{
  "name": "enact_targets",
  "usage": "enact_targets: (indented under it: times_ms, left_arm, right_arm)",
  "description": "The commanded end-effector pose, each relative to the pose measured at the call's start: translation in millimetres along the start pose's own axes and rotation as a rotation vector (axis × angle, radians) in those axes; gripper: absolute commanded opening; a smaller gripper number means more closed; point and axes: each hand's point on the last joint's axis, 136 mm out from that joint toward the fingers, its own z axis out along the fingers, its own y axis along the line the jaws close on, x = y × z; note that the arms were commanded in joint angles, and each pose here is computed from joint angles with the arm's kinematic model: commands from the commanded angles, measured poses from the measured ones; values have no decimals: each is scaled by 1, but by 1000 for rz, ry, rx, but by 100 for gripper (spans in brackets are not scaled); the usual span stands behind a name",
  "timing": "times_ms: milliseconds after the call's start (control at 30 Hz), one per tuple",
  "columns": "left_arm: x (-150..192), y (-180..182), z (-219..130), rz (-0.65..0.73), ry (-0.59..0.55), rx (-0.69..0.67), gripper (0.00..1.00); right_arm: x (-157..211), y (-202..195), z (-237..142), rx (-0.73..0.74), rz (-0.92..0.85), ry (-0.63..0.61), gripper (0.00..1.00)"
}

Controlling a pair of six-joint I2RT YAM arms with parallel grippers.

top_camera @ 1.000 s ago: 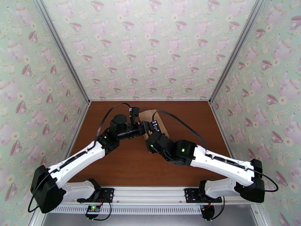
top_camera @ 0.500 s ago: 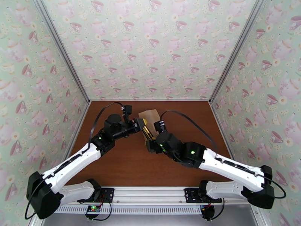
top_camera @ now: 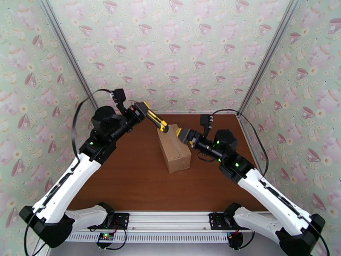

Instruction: Unpack the express box

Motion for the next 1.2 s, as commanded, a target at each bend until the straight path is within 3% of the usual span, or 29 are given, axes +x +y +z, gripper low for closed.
enact_targets:
  times_ms: [0,200,400,700,1000,1167]
  left_arm:
    - [-20,-2,9,-48,-84,-16,0]
    - [-22,-19,23,-121,-82,50,0]
    - [-28,-18,22,-165,-153,60,0]
    - [-22,-35,30,-185,-139,123,0]
    - [-18,-43,30,-167,-130,138,0]
    - [-8,-41,39,-165,-113,130,0]
  right_arm:
    - [-33,71,3,-351,48,-38,92]
    - [-53,100,17,-544,75,-51,88]
    - [-55,102,20,-624,112,-55,81]
    - [-51,85,30,-650,191,-52,79]
    - [-48,73,32,-519,138,-62,81]
    - [-50,87,27,-551,114,-41,72]
